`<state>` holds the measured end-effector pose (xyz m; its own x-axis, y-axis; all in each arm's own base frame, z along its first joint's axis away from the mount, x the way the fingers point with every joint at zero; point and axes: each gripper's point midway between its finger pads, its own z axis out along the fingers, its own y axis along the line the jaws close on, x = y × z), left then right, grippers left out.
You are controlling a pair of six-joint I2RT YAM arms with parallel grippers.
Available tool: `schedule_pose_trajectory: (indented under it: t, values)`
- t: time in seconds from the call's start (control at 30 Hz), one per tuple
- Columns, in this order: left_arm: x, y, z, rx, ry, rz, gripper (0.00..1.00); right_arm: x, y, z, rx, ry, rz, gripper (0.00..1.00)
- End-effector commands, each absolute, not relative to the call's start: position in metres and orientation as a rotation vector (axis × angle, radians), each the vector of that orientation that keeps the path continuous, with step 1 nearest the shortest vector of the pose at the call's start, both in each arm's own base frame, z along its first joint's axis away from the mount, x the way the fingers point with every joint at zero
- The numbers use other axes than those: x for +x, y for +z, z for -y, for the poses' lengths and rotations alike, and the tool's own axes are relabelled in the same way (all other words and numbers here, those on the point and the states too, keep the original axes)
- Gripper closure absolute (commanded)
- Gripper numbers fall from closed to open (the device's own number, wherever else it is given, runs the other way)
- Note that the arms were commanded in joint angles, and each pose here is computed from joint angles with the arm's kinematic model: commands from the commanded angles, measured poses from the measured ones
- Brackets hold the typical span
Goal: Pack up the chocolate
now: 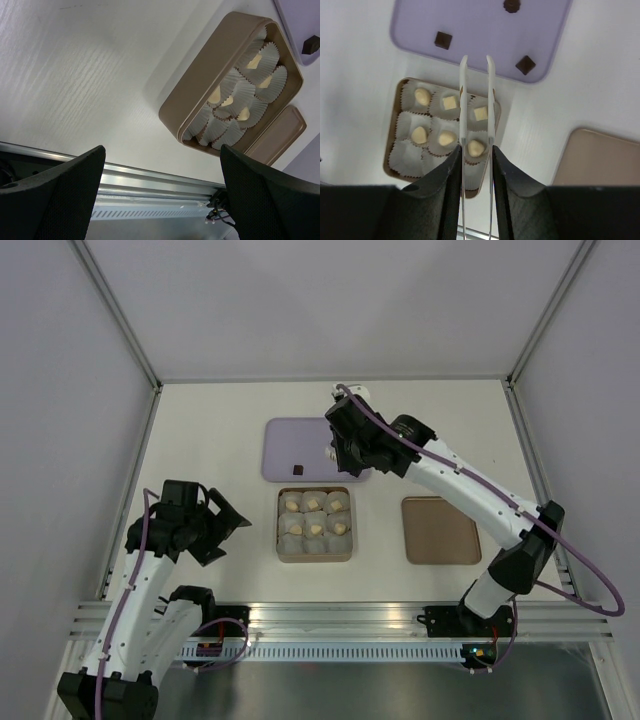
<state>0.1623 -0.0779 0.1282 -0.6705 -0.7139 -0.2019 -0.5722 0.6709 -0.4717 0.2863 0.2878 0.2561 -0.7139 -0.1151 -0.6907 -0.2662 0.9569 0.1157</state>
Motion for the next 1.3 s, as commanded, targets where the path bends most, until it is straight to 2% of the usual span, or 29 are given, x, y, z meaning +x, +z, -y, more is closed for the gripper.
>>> schedule_pose_trajectory:
  t: [0.0, 0.13, 0.53, 1.27]
  values:
    - [0.172, 0.148, 0.088, -0.951, -0.616, -2.489, 0.00, 0.301, 0.245, -0.271, -0.284, 0.212, -2.415, 0.66]
    - [0.172, 0.146, 0.087, -0.945, -0.605, -2.503, 0.00, 0.342, 0.231, -0.256, -0.278, 0.131, -2.418, 0.66]
    - [0.175, 0.146, 0.085, -0.941, -0.593, -2.494, 0.00, 0.429, 0.156, -0.275, -0.389, 0.043, -2.448, 0.60]
    - [0.175, 0.148, 0.087, -0.937, -0.605, -2.487, 0.00, 0.455, 0.119, -0.286, -0.397, 0.024, -2.473, 0.58]
